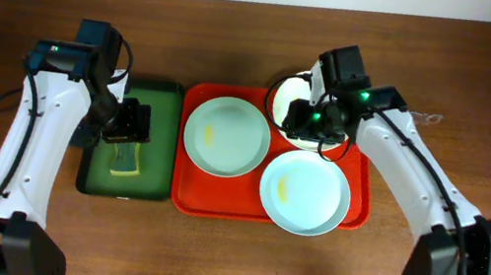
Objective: Clean dirty plates on tray and stack at the side
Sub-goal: 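Move left gripper to the sponge and right gripper to the light-green plate rim, then grasp the green-yellow sponge with the left gripper and lift it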
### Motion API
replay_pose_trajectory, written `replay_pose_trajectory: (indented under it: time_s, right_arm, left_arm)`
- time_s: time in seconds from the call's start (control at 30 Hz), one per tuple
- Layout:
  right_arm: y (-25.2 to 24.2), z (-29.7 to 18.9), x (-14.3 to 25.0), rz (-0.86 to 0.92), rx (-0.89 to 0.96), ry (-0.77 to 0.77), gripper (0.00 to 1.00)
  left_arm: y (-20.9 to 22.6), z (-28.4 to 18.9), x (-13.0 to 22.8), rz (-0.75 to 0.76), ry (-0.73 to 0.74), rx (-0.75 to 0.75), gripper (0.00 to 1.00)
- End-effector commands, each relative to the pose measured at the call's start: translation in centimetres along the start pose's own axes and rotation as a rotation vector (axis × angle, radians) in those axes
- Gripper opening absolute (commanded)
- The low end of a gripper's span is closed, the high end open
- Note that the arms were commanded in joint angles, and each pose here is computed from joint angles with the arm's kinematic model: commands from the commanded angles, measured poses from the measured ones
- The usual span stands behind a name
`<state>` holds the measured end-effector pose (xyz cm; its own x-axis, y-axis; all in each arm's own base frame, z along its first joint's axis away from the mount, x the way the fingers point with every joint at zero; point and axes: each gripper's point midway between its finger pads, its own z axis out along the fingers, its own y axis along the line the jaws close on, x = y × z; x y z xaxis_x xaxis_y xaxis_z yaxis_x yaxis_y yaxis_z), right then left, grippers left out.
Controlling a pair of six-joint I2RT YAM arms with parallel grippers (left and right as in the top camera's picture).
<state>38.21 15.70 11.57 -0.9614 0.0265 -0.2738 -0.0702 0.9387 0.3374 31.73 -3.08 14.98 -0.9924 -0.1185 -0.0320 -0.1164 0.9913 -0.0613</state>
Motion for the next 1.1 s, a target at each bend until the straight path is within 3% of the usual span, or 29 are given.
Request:
replay_pose_trajectory:
  time_s: [0.0, 0.17, 0.4, 0.53, 0.9, 1.0, 1.07]
  right_arm:
    - [-0.6, 2.1, 0.3, 0.000, 0.018, 0.035, 0.52]
    - [0.2, 4.6, -0.2, -0.030, 0.007, 0.030, 0.50]
    - [1.0, 7.4, 1.3, -0.092, 0.098, 0.059, 0.34]
    - [0.0, 9.0, 1.8, 0.014, 0.171, 0.061, 0.33]
    - [0.6, 11.0, 1.8, 0.066, 0.156, 0.053, 0.26]
    - [0.5, 11.8, 2.5, 0.063, 0.165, 0.076, 0.22]
    - [0.3, 12.1, 2.6, 0.064, 0.169, 0.081, 0.15]
  left_arm:
    - [-0.1, -0.5, -0.7, 0.004, -0.026, -0.002, 0.88]
    - [-0.1, -0.5, -0.7, 0.004, -0.027, -0.001, 0.88]
    - [-0.1, -0.5, -0.8, -0.003, -0.031, -0.001, 0.87]
    - [-0.1, -0.5, -0.8, -0.003, -0.030, -0.001, 0.85]
    - [-0.1, -0.5, -0.8, -0.003, -0.031, -0.001, 0.84]
    - [-0.1, -0.5, -0.8, -0.003, -0.030, -0.001, 0.84]
    - [-0.1, -0.5, -0.8, -0.003, -0.031, -0.001, 0.83]
